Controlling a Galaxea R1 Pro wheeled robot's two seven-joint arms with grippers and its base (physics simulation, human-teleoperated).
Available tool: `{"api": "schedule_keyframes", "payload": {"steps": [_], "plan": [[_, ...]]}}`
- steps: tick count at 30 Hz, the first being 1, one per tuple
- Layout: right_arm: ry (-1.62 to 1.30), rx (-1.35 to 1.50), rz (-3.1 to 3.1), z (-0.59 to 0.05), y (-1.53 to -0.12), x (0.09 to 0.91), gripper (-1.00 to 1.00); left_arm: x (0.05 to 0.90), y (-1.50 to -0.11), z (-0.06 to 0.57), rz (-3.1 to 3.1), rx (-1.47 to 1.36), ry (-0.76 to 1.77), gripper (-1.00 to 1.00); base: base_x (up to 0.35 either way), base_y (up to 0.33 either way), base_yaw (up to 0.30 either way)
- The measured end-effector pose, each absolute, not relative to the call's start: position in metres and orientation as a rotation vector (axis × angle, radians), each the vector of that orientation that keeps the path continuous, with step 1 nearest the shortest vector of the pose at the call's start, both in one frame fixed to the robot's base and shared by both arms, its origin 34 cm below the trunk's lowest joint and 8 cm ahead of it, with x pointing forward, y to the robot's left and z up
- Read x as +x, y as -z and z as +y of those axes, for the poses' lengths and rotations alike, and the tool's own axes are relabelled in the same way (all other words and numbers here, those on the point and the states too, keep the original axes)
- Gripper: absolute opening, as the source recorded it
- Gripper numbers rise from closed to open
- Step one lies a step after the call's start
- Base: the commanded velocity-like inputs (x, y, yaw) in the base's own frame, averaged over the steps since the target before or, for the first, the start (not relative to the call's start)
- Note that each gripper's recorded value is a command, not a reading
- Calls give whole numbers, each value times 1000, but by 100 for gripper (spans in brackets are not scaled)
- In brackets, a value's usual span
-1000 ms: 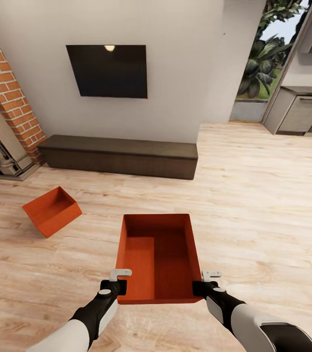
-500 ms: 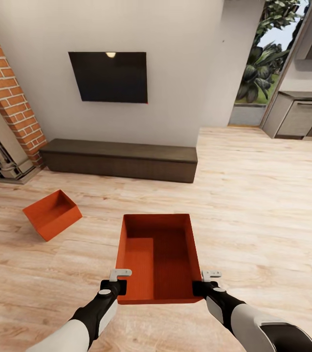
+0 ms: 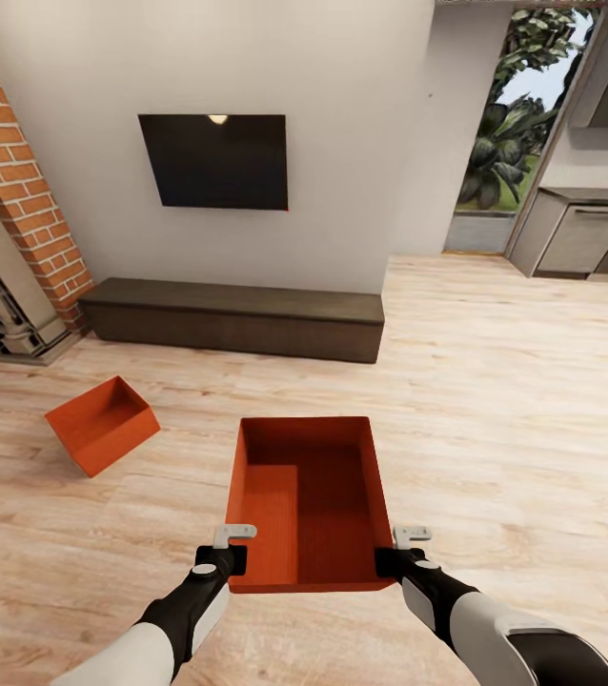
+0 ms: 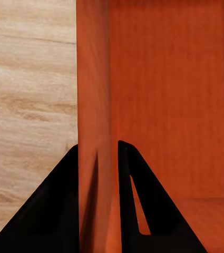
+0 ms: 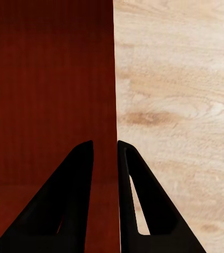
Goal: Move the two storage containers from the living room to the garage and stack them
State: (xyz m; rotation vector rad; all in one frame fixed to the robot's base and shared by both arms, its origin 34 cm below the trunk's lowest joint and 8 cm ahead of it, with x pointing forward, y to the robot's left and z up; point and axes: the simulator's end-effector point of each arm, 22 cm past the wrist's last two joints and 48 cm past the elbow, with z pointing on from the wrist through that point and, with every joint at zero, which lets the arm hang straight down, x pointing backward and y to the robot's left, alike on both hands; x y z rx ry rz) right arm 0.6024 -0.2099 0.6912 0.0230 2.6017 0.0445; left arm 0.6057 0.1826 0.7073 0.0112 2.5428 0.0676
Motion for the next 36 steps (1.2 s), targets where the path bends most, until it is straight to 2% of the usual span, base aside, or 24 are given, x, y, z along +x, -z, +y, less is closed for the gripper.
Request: {"api": "schedule_keyframes", "payload": {"steps": [36], "plan": [[-44,21,2544,-210,-720,619,-100,622,-736,182,2486,10,-66,-100,0,0,0]]}}
